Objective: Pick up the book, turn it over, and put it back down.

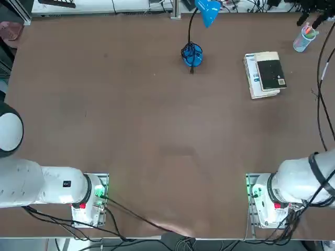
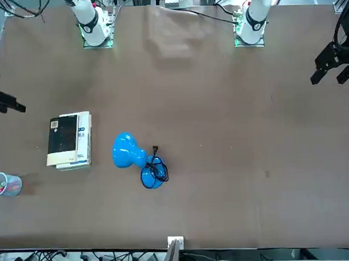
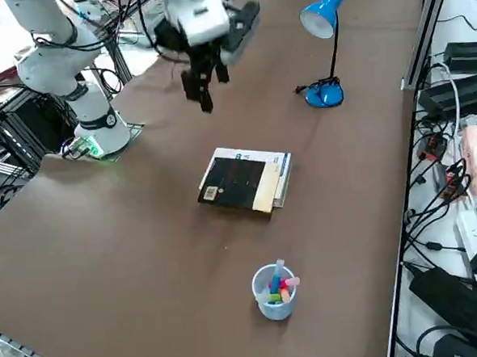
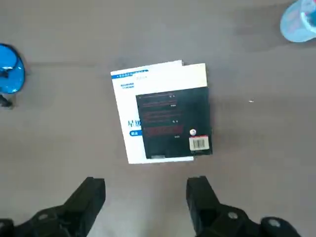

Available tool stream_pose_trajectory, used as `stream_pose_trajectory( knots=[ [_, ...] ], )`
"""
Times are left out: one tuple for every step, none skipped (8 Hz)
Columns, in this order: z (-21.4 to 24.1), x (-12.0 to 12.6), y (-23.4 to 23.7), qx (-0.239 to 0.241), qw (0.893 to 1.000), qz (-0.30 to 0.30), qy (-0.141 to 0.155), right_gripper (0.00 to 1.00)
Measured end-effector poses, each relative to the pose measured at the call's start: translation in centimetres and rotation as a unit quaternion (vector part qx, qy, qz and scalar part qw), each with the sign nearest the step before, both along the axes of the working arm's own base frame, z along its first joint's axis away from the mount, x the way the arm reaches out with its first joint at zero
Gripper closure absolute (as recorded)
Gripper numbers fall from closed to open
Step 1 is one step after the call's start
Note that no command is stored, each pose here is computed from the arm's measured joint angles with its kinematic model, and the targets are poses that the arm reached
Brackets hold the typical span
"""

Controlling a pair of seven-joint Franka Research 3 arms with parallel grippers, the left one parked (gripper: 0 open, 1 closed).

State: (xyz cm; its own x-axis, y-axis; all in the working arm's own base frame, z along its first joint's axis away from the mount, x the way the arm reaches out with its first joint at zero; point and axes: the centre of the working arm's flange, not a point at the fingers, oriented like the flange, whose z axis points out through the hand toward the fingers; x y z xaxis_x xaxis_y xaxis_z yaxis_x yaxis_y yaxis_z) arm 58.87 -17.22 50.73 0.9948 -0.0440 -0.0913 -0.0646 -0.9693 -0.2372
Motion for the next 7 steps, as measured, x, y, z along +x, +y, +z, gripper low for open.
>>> stream_pose_trajectory(
  knots=[
    [-2.7,0.1,-2.9,0.045,0.999,-0.001,-0.005,0.0],
    [-5.6,-0.2,-5.9,0.081,0.997,-0.007,-0.007,0.0],
    [-8.8,-0.6,-8.6,0.115,0.993,-0.019,-0.006,0.0],
    [-12.1,-1.1,-11.0,0.159,0.987,-0.036,-0.012,0.0],
    [-15.3,-1.7,-13.2,0.2,0.978,-0.053,-0.021,0.0],
    [-18.3,-2.5,-15.0,0.232,0.97,-0.062,-0.03,0.0],
    [-21.1,-3.2,-16.5,0.262,0.962,-0.068,-0.045,0.0]
  ],
)
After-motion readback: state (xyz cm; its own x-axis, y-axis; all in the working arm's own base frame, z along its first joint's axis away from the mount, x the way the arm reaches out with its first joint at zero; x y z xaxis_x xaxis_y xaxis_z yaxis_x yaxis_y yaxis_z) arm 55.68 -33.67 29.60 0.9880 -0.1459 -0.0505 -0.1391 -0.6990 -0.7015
